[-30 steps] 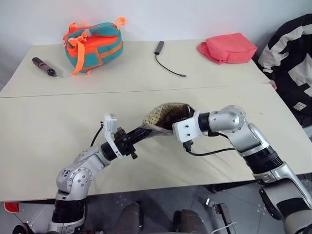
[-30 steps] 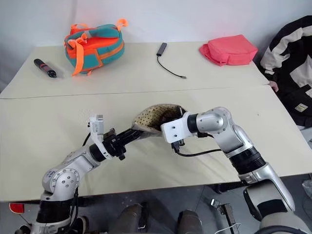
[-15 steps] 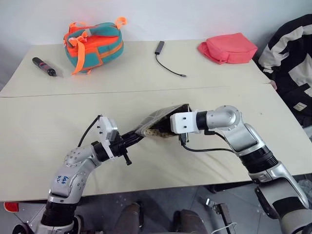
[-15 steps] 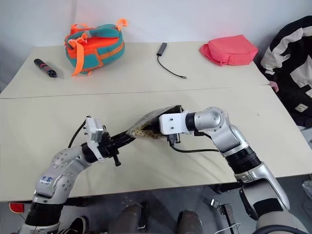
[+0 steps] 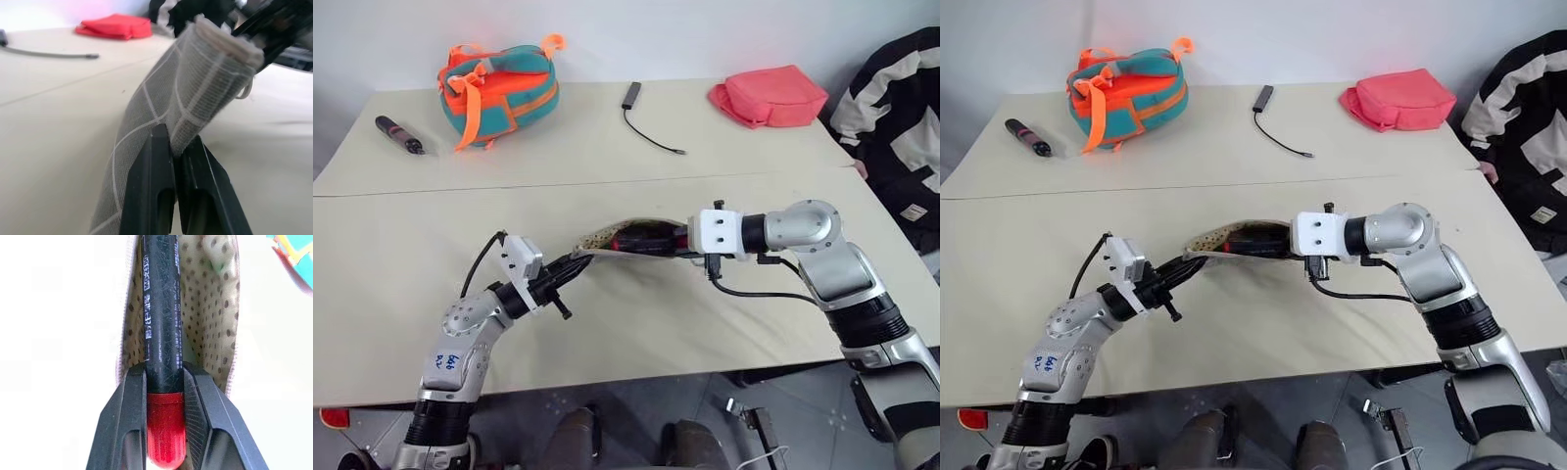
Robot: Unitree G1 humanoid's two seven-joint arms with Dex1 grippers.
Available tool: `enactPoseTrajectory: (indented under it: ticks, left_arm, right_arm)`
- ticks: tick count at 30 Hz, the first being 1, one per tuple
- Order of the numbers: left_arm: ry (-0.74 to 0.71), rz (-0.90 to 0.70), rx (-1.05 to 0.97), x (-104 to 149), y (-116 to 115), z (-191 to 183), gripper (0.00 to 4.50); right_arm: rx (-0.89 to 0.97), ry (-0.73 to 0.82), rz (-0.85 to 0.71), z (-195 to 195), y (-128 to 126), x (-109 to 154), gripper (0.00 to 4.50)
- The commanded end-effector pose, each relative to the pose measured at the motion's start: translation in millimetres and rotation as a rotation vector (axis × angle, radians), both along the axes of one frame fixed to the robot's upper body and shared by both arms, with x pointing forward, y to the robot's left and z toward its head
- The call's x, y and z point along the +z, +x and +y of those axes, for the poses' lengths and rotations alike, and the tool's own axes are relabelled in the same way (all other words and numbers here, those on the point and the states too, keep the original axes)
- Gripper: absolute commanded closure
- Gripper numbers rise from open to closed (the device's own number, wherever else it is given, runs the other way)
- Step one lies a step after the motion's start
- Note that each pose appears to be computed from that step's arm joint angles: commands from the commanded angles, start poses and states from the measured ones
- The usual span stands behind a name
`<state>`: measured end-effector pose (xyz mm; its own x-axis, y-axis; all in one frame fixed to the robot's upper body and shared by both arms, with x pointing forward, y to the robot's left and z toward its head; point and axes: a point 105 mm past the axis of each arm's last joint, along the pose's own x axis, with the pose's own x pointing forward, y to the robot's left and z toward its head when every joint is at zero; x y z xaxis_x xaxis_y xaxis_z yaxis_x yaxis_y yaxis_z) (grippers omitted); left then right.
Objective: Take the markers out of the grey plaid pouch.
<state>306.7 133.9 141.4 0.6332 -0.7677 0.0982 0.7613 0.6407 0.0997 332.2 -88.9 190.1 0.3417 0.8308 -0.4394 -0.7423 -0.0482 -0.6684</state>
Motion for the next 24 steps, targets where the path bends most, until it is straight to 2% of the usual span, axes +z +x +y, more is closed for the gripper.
enactPoseTrajectory:
  ticks: [1, 7, 11, 13, 17, 20, 24]
  left_arm:
    - [0.039, -0.046, -0.007, 4.4, -1.8, -1.5, 4.50]
    - [0.052, -0.048, 0.035, 2.9, -0.7, 9.9, 4.50]
    - [0.050, -0.041, 0.086, 3.4, 0.2, 27.3, 4.50]
    - [0.042, -0.037, 0.086, 3.8, -1.9, 29.9, 4.50]
    - [0.003, -0.022, 0.068, 4.9, -5.7, 29.6, 4.50]
    - [-0.018, -0.010, 0.033, 5.8, -8.9, 24.7, 4.50]
    - [-0.013, -0.014, 0.020, 7.6, -9.2, 22.2, 4.50]
  right_arm:
    - [0.049, 0.082, -0.030, 5.5, -9.8, 20.4, 3.87]
    - [0.027, 0.162, 0.004, -7.1, -12.3, 39.4, 3.87]
    - [-0.129, 0.238, 0.021, -48.3, 0.0, 59.4, 3.87]
    - [-0.263, 0.205, 0.011, -74.5, 12.8, 55.8, 3.87]
    - [-0.507, 0.154, 0.000, -114.2, 36.9, 38.8, 3.87]
    - [-0.671, 0.157, 0.031, -135.8, 51.7, 9.6, 3.87]
    - [-0.698, 0.175, 0.142, -131.2, 50.1, -26.9, 3.87]
